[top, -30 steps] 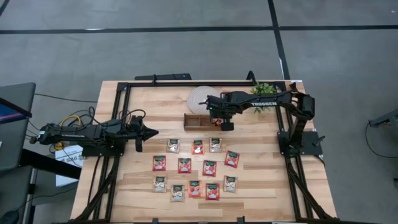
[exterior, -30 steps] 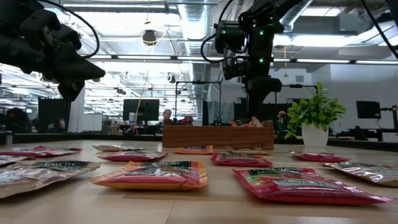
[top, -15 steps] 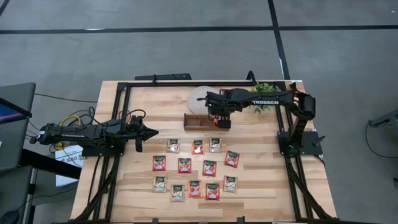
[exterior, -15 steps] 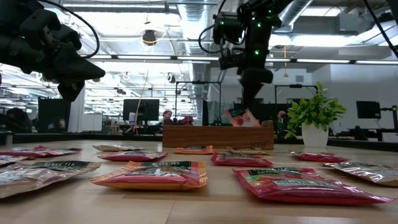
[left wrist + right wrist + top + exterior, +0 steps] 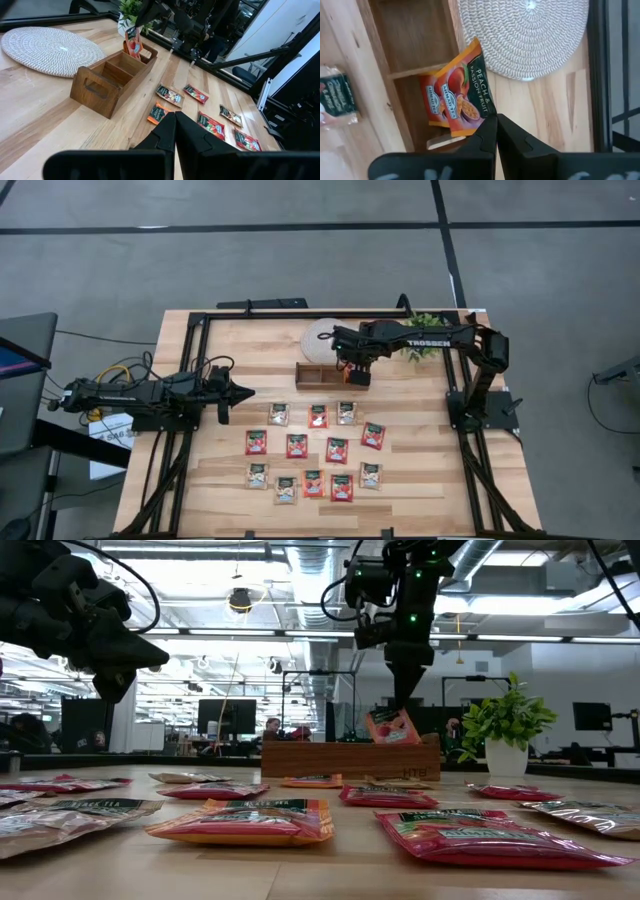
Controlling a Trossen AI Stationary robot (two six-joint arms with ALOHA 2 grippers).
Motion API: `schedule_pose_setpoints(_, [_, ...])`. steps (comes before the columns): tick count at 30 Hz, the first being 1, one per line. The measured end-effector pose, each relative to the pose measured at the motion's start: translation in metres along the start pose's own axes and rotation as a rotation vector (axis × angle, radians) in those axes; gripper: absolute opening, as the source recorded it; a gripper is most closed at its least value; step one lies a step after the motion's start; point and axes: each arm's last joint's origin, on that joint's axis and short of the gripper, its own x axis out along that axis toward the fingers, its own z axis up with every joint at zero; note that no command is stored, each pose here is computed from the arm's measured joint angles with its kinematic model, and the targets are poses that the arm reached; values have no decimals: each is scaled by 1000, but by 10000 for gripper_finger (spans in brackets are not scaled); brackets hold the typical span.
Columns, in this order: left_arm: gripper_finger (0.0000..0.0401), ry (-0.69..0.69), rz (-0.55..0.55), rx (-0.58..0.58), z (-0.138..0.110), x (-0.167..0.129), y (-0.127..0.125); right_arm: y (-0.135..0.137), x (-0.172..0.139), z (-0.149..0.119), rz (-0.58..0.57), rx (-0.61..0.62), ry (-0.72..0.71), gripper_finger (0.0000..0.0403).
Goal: Pick & Place Tea
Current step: Put the bottom right orange tea bag into the right compartment of the wooden organizer
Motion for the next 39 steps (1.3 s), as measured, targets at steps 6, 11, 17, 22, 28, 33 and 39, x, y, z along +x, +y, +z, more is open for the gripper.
schedule_pose_setpoints(6, [0,0,0,1,0,0,0,0,0,0,0,61,4,0])
schedule_pose_setpoints(11, [0,0,0,6,0,0,0,0,-2,-1,0,106,0,0])
schedule_pose_setpoints(17, [0,1,0,6,0,0,0,3,-7,-3,0,144,7,0])
schedule_pose_setpoints(22, [0,1,0,6,0,0,0,13,-8,-5,5,149,24,0])
schedule_pose_setpoints(28, [0,1,0,7,0,0,0,22,-11,-4,-41,194,13,0])
schedule_pose_setpoints(33, [0,1,1,7,0,0,0,25,-12,-4,-40,231,8,0])
schedule_pose_setpoints(39, [0,1,0,7,0,0,0,30,-13,-4,-41,256,13,0])
